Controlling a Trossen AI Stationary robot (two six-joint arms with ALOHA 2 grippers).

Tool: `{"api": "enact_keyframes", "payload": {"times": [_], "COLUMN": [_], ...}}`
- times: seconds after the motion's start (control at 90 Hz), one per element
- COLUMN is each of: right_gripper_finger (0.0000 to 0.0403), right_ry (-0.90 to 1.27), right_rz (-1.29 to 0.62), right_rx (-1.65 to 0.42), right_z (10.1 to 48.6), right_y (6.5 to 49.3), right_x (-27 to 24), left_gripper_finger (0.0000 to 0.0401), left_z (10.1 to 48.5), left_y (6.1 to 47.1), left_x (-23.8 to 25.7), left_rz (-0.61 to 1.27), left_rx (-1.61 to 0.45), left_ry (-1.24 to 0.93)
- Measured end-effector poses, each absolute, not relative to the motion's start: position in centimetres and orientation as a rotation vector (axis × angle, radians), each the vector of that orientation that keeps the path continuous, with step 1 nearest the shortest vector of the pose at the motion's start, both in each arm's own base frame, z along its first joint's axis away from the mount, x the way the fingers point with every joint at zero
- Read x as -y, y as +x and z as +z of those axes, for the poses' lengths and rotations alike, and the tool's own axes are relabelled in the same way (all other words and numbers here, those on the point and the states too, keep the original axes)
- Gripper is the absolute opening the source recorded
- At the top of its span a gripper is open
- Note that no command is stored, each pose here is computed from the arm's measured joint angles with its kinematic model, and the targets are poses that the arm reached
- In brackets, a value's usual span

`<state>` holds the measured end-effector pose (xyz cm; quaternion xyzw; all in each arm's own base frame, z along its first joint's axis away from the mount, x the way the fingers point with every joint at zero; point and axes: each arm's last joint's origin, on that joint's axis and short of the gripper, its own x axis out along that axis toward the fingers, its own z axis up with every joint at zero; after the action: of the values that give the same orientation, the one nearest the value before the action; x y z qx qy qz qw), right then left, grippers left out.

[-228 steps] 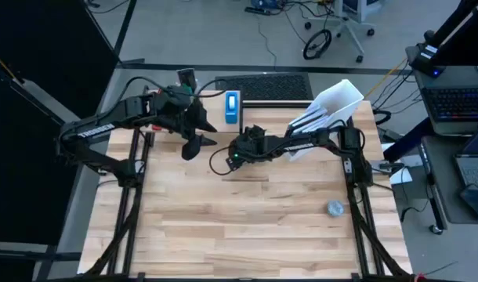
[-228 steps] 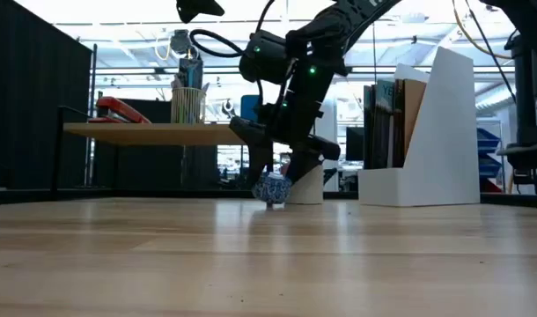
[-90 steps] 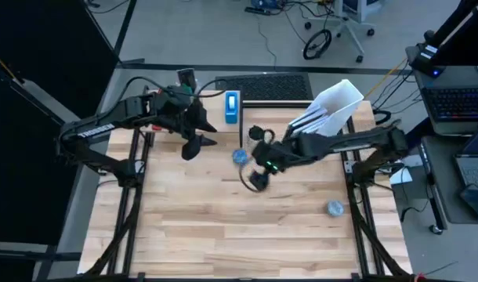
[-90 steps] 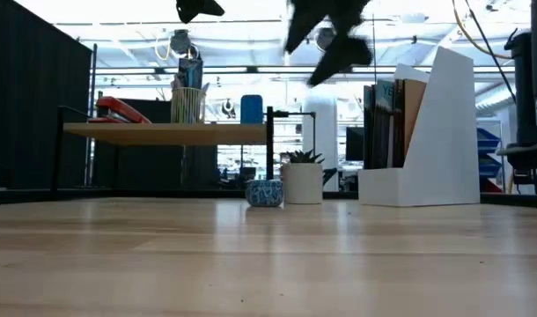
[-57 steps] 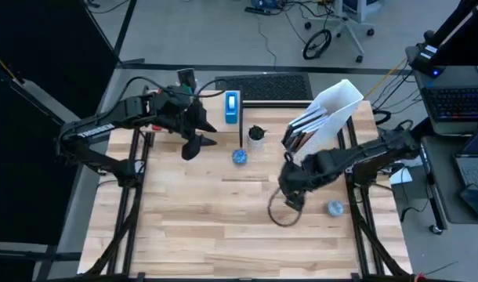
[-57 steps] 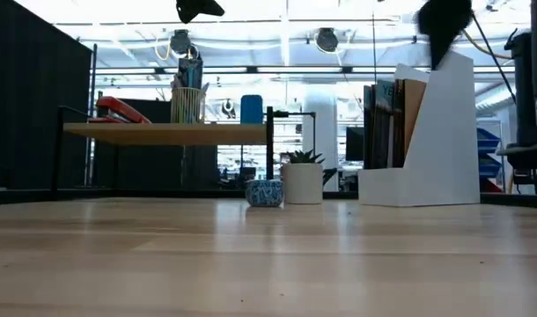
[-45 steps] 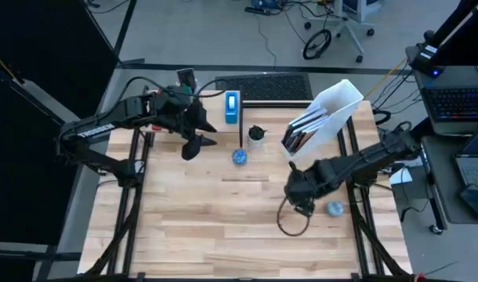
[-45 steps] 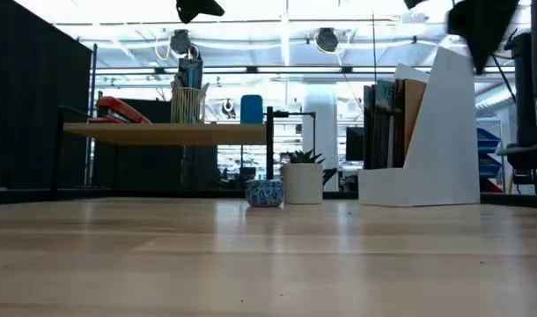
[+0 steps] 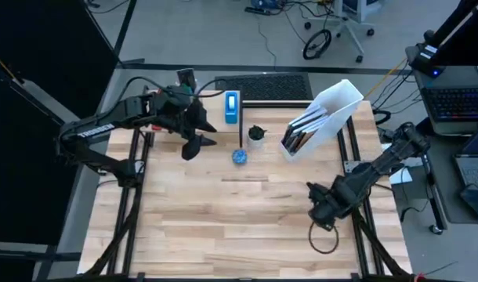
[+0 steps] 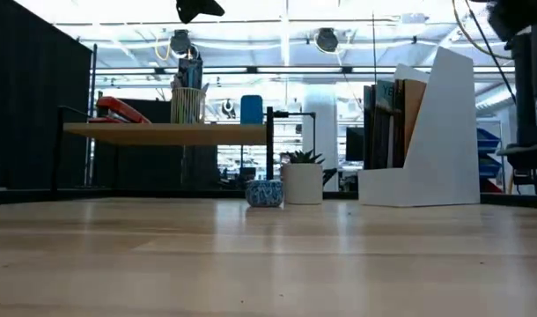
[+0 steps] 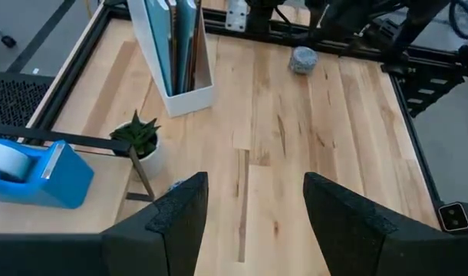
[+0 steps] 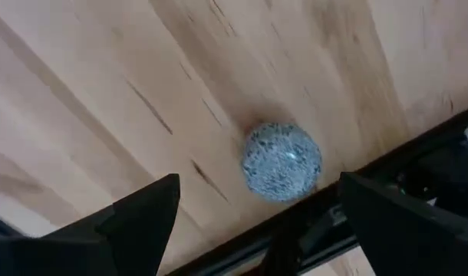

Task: Stock shelves
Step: Put the white scented candle to the bottom left of the shelf

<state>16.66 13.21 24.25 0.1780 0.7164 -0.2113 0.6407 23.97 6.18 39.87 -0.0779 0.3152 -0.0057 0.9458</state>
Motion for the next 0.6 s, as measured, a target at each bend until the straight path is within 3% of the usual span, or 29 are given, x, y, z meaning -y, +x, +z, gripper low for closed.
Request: {"api": "enact_keyframes", "payload": {"times": [0.6], "right_gripper_finger": [0.0338], "right_ry": [0.311], "right_rz": [-0.434], "right_rx": [-1.574], "right_z": [23.2], "right_y": [13.2], "right_x": [-15.0], "left_gripper_finger": [0.02], "left_z": [39.9], "left_y": [24.0], "left_x": [-6.2], "left_rz": [-0.003], "left_rx": [-0.643], "left_ry": [-0.176]}}
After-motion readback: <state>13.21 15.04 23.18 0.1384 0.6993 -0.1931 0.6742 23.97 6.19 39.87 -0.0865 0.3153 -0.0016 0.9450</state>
